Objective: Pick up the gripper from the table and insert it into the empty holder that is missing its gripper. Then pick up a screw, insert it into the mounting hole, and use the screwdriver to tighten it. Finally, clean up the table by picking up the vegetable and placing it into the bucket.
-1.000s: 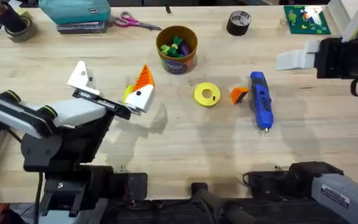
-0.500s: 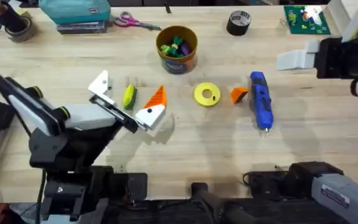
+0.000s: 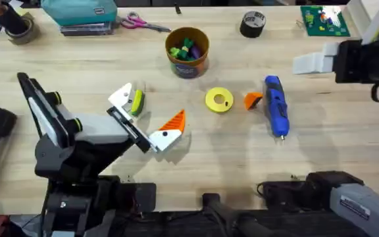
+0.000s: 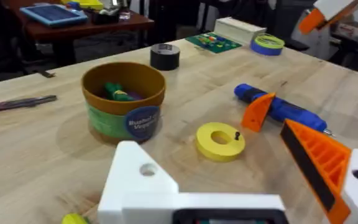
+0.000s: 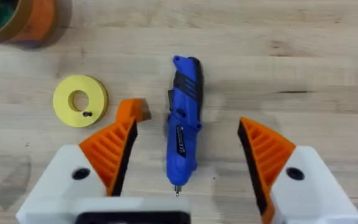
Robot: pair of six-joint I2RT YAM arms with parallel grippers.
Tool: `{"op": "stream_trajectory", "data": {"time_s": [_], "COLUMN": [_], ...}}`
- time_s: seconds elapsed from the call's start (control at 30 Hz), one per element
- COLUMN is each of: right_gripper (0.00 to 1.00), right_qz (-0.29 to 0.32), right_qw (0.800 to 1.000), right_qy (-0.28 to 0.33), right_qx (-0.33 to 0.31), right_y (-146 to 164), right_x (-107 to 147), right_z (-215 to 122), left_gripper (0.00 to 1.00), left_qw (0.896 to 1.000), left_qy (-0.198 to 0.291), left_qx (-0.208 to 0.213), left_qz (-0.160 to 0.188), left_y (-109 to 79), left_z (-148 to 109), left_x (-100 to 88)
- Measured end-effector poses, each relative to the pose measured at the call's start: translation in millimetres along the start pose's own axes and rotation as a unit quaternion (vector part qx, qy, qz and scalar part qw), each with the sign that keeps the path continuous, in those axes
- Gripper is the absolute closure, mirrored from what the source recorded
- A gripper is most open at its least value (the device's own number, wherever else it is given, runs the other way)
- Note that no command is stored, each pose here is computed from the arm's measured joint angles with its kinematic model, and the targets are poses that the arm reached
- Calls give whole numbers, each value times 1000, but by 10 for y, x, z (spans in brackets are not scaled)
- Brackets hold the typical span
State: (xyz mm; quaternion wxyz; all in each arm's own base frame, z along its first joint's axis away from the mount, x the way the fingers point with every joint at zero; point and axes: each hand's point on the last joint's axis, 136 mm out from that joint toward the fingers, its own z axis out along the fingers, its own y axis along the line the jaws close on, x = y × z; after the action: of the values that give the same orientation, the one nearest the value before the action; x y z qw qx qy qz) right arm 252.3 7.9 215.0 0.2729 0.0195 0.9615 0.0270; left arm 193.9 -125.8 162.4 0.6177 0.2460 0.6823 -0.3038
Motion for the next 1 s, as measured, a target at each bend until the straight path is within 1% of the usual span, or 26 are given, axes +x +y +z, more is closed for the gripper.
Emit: {"op": "stream_trajectory", "data": {"time_s": [0.13,0.3,0.5,0.77,1.0], "right_gripper": [6,6,6,6,6], "right_qz": [0,0,0,0,0], "right_qw": [1000,1000,1000,1000,1000], "right_qy": [0,0,0,0,0], "right_qx": [0,0,0,0,0], "right_y": [0,0,0,0,0], "right_x": [0,0,0,0,0], "right_z": [0,0,1,1,1], "left_gripper": [16,15,15,15,16], "left_qw": [1000,997,993,990,990], "left_qy": [4,9,12,14,14], "left_qx": [27,77,116,137,141], "left_qz": [-2,18,23,22,22], "left_y": [-94,-263,-396,-465,-478], "left_z": [-3,-21,-48,-66,-70], "left_x": [20,47,70,81,83]}}
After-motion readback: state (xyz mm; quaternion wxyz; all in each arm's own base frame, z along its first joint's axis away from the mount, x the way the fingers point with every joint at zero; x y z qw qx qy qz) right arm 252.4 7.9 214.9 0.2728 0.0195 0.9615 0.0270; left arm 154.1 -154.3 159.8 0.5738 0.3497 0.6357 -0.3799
